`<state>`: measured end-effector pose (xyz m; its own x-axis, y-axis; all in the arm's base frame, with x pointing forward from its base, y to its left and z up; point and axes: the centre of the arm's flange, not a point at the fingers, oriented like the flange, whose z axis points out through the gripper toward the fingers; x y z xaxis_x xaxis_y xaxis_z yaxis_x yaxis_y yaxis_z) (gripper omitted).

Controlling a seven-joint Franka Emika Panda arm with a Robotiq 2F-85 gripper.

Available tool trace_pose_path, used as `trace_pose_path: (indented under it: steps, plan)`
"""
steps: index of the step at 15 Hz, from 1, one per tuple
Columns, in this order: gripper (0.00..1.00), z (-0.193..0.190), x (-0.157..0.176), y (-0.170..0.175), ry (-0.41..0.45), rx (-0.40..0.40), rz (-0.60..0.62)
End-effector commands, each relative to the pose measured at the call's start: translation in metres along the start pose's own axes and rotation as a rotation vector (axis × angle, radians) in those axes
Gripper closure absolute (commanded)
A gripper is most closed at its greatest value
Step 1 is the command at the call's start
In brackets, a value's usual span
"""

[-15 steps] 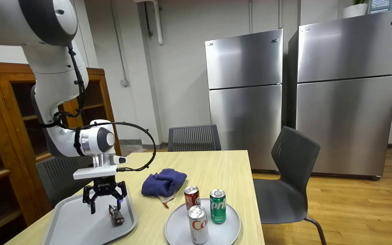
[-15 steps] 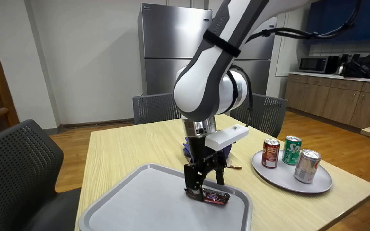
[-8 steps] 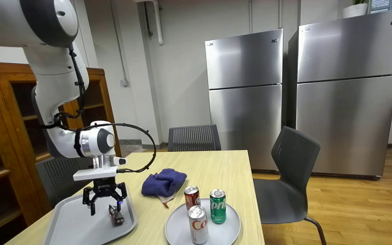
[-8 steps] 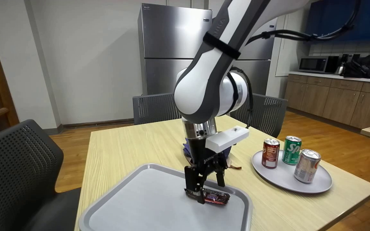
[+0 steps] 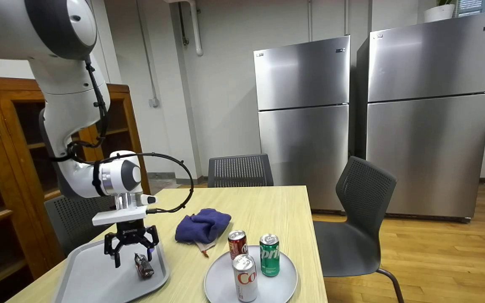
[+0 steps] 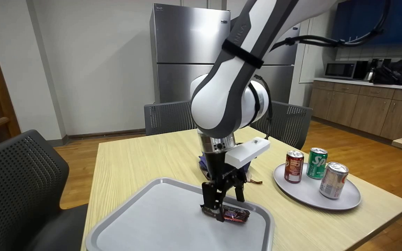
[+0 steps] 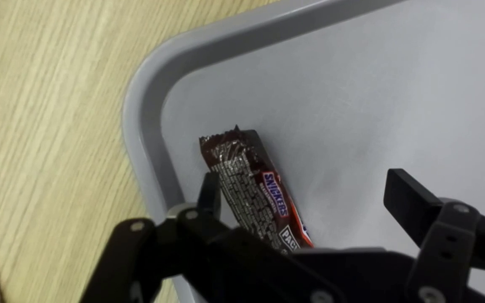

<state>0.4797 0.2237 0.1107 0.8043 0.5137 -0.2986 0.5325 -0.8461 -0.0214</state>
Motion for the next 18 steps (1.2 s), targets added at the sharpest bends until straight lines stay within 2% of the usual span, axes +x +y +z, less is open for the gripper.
trace_pose_path:
  steps: [1, 13, 14, 15, 18]
  plan:
    - [0.00, 0.004, 0.008, -0.002, 0.011, -0.032, -0.026]
    - [0.00, 0.020, 0.026, -0.002, 0.010, -0.027, -0.049]
    - [0.25, 0.020, 0.026, -0.001, 0.013, -0.026, -0.048]
    - [0.26, 0.020, 0.026, -0.001, 0.014, -0.024, -0.048]
    - [0.51, 0.019, 0.025, -0.001, 0.020, -0.028, -0.048]
